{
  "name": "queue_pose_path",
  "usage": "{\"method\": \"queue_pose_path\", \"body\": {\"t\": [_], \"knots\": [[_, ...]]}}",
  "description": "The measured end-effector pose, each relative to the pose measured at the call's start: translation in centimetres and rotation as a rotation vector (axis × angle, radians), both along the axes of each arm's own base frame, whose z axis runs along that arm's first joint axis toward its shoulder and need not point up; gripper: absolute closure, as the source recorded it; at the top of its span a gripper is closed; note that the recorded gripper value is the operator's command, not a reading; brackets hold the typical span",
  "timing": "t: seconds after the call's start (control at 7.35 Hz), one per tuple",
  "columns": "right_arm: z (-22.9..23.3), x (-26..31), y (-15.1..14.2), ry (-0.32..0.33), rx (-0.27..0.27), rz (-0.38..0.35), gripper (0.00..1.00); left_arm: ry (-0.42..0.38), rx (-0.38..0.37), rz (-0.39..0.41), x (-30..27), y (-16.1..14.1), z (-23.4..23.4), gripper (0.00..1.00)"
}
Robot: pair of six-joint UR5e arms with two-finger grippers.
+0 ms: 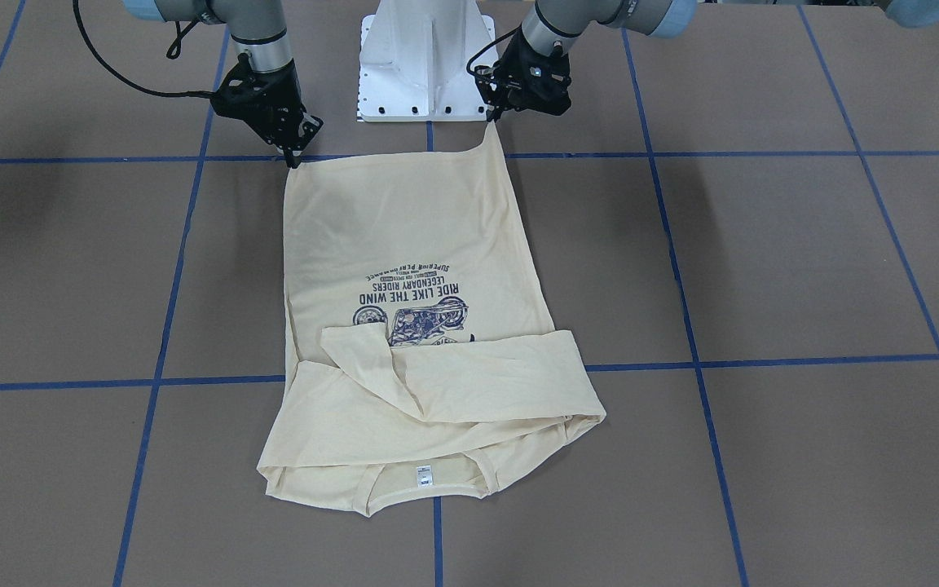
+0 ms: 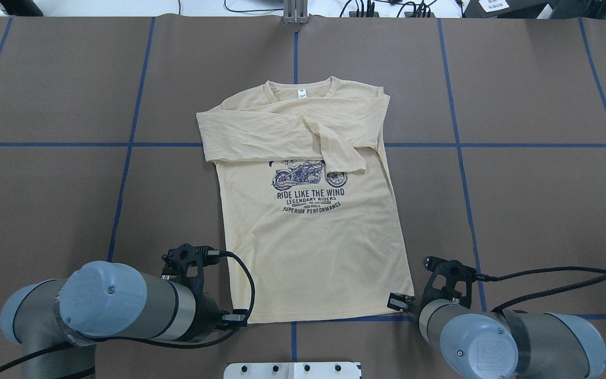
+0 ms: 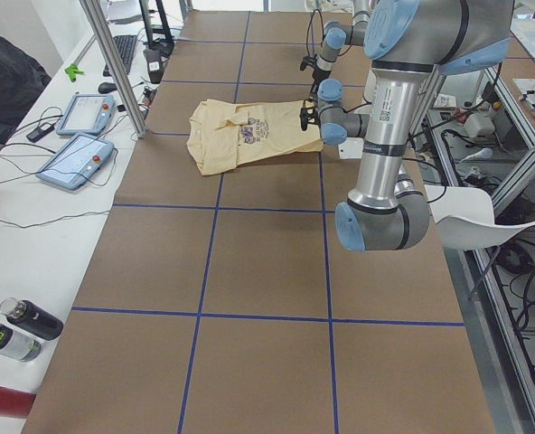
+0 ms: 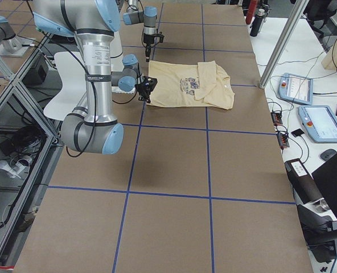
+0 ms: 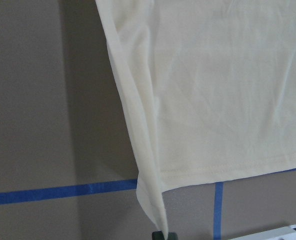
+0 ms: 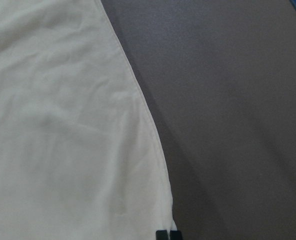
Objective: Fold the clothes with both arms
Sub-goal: 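Lift the hem with both grippers and pull it slightly toward the robot, then fold the hem with both grippers up over the shirt toward the collar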
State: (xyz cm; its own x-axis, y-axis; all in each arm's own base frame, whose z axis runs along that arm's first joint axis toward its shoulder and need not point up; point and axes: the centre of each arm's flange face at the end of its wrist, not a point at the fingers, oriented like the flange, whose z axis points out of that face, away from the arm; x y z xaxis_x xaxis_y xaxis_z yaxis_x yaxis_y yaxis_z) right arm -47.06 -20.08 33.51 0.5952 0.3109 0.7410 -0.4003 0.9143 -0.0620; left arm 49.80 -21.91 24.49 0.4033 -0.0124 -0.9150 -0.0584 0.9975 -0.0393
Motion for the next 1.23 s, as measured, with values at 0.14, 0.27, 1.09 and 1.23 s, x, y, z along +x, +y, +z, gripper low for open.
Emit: {"method": "queue_pose_path", "body": {"t": [0.14,0.27,1.09,1.23], "knots": [[-3.1,2.5,-0.6,-0.055,-0.015,0.002,1.00,0.022,0.000,0.013,-1.1,0.2,-0.9,1.00],[-6.5,5.8,-1.5,-0.101,-0.062,-0.013,1.00,0.053,-0.007,0.043,-2.7,0.5,-2.1,1.00],[-18.5,14.7,-3.2,-0.211,-0.221,-0.111,1.00,0.092,-0.056,0.098,-16.8,-1.2,-9.2,1.00],[-17.5,12.5,-4.6,-0.168,-0.209,-0.089,1.00,0.048,-0.044,0.035,-14.7,-4.6,-8.4,1.00]]}}
